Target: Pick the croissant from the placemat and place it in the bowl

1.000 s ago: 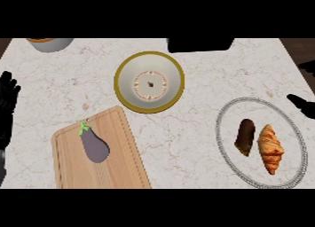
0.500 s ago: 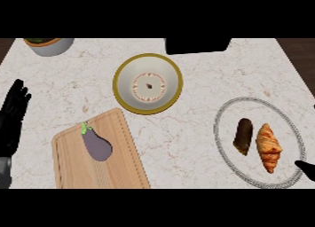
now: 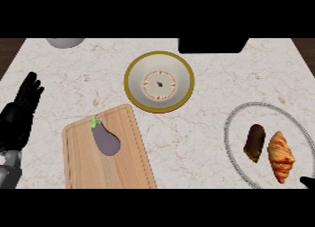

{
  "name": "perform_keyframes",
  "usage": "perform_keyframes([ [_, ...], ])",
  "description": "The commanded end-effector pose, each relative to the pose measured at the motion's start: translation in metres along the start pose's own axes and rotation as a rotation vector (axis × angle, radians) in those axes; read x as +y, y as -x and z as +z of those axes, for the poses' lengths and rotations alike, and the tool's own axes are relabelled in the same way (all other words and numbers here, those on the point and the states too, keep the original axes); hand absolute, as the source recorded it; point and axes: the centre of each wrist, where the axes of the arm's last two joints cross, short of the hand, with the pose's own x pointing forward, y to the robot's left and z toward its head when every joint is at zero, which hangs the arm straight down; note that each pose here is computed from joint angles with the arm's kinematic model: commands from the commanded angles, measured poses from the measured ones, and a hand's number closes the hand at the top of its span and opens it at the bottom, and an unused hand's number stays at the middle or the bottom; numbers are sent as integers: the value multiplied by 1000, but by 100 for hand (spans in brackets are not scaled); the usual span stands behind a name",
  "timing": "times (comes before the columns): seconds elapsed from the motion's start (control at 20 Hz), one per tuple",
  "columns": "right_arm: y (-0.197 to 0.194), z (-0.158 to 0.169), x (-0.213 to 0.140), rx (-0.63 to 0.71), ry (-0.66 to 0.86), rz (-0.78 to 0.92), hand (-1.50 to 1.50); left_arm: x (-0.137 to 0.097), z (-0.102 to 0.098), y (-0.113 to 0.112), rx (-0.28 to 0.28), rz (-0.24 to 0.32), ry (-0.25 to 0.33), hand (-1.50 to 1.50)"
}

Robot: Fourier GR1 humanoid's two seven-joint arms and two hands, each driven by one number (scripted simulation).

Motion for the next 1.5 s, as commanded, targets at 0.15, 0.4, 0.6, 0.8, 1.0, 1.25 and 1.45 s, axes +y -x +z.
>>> perform_keyframes([
  [0.15, -13, -26, -22, 104, -221, 182, -150, -3, -12, -22, -25, 9, 43, 0],
  [0.4, -14, -53, -3, 201, -383, 267, -150, -16, -8, -16, -29, -4, 53, 0],
  [0.6, -21, -75, 1, 208, -500, 288, -150, -19, -13, -6, -11, 12, 37, 0],
  [0.8, -29, -85, 31, 206, -611, 293, -150, -8, -9, -18, -11, 9, 54, 0],
  [1.0, -21, -93, 48, 274, -726, 386, -150, -20, -11, -4, -17, 5, 37, 0],
  [1.25, -9, -79, 83, 323, -780, 417, -150, -14, 8, 9, -16, 7, 21, 0],
  [1.45, -20, -85, 76, 229, -671, 487, -150, -17, -17, -3, -14, -3, 15, 0],
])
